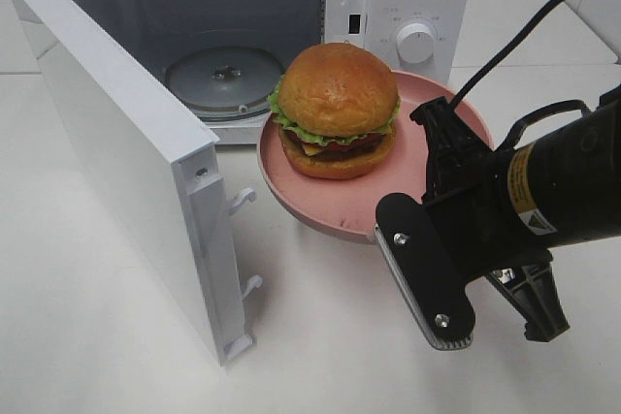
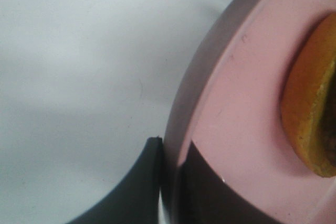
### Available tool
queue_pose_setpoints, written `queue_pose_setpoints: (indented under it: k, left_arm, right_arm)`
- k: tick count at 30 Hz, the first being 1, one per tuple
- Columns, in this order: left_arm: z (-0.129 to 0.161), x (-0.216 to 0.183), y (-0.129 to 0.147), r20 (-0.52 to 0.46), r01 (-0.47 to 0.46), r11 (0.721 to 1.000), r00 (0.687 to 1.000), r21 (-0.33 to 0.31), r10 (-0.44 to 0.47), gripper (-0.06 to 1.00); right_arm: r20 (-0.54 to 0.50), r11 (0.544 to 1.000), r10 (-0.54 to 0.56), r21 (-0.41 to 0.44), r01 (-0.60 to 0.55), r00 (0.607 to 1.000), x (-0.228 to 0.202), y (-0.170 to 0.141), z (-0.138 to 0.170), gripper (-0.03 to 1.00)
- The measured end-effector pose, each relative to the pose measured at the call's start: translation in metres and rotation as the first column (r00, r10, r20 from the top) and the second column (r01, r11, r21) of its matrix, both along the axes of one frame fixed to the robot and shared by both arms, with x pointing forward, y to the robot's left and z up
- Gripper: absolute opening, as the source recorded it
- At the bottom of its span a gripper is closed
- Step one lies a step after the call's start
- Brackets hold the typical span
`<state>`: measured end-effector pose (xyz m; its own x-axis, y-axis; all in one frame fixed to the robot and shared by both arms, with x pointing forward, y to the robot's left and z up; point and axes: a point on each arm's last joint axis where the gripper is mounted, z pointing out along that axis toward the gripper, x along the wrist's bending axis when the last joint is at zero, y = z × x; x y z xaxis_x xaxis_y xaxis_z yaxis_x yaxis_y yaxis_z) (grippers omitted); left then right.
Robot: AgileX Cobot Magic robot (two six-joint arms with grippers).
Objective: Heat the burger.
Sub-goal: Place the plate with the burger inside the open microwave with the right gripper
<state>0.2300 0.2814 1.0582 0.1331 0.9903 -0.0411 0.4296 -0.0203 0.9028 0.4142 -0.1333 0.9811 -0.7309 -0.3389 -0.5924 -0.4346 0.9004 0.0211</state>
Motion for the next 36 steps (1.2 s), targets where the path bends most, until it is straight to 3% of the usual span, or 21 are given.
queue_pose_setpoints:
  k: [10,23,36]
  left_arm:
    - [0.0,0.0,0.0,0.0,0.0,1.0,1.0,0.0,0.0,0.99]
    - [0.0,0.0,0.0,0.0,0.0,1.0,1.0,0.0,0.0,0.99]
    - [0.0,0.0,0.0,0.0,0.0,1.0,1.0,0.0,0.0,0.99]
  right_arm:
    - [-0.032,0.994,0.104,-0.028,-0.105,0.994,-0.003,0.001,-0.002,0.06]
    - [-0.085,0.991,0.124,-0.041,-0.128,0.989,0.011,-0.01,-0.013,0.06]
    - [-0.047,0.985,0.168,-0.036,-0.17,0.985,0.02,-0.015,-0.012,0.06]
